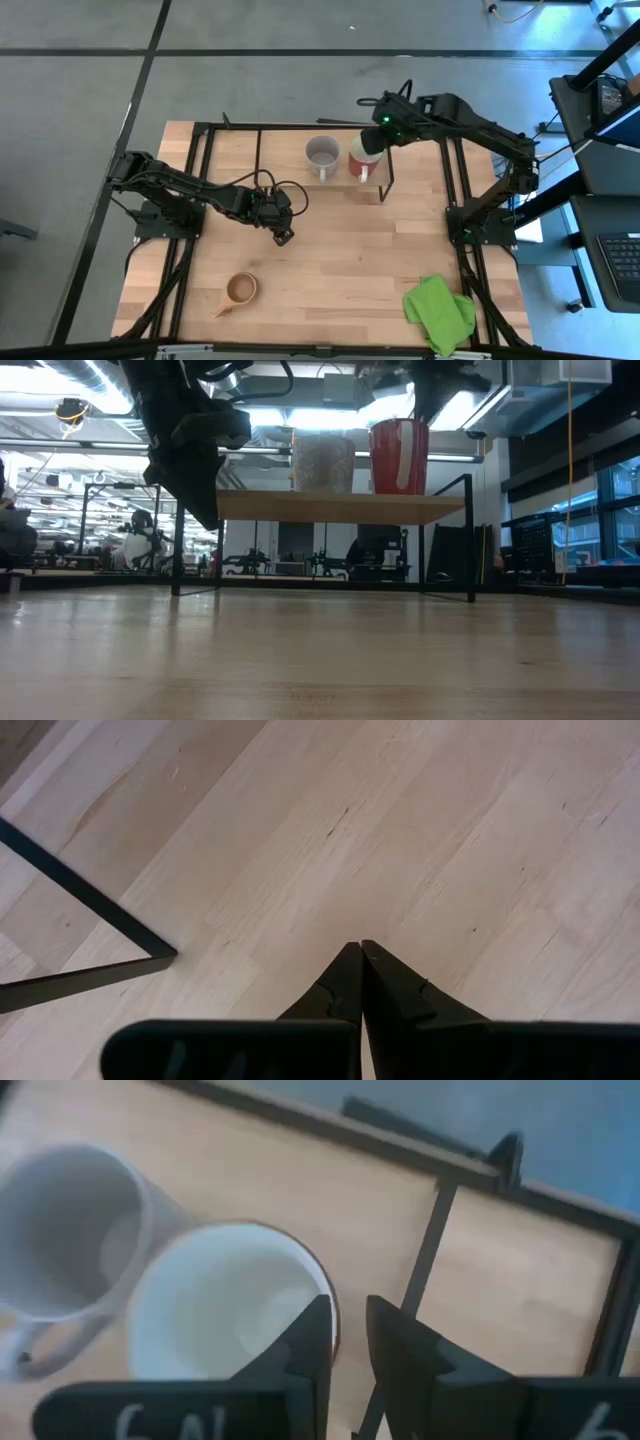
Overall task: Stack small to large cups/mugs on shelf
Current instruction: Put the brown mug on the shelf
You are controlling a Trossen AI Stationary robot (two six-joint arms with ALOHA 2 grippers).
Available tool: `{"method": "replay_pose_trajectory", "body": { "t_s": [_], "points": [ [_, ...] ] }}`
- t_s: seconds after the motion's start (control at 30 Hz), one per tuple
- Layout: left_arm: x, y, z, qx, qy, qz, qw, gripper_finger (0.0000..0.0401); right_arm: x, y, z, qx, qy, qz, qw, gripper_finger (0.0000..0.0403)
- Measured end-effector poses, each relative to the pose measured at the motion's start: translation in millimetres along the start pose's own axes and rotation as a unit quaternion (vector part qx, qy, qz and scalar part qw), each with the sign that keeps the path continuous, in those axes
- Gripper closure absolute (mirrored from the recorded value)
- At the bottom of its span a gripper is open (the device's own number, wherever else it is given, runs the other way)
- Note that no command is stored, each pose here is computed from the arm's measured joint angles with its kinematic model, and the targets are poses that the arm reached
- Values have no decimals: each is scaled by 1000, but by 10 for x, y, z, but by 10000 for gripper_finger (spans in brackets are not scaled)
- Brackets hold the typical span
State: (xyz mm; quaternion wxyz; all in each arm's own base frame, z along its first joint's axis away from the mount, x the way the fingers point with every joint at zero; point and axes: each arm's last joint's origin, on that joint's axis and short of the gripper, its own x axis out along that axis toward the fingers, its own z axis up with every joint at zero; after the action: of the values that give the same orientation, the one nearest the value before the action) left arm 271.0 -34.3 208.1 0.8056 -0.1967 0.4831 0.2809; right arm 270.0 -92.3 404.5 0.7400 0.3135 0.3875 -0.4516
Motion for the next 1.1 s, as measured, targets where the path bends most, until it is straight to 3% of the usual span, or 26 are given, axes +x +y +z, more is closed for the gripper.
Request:
{"method": "replay_pose_trajectory", "body": {
  "t_s": [0.2,0.37,0.47,0.7,1.1],
  "points": [
    [-10,-75,45,3,-27,-35,999,401,-388,59,-38,-15,-49,16,999,334],
    [-63,-234,155,13,-50,-156,986,401,-541,181,-206,-25,-53,39,998,334],
    [-109,-274,198,10,-64,-194,979,401,-603,260,-333,-29,-53,49,997,334],
    [-320,-263,179,17,-84,-223,971,401,-795,393,-658,-50,-71,69,994,334],
    [-823,-81,193,16,-144,-289,946,401,-1153,593,-1462,-81,-136,135,978,334]
  ]
}}
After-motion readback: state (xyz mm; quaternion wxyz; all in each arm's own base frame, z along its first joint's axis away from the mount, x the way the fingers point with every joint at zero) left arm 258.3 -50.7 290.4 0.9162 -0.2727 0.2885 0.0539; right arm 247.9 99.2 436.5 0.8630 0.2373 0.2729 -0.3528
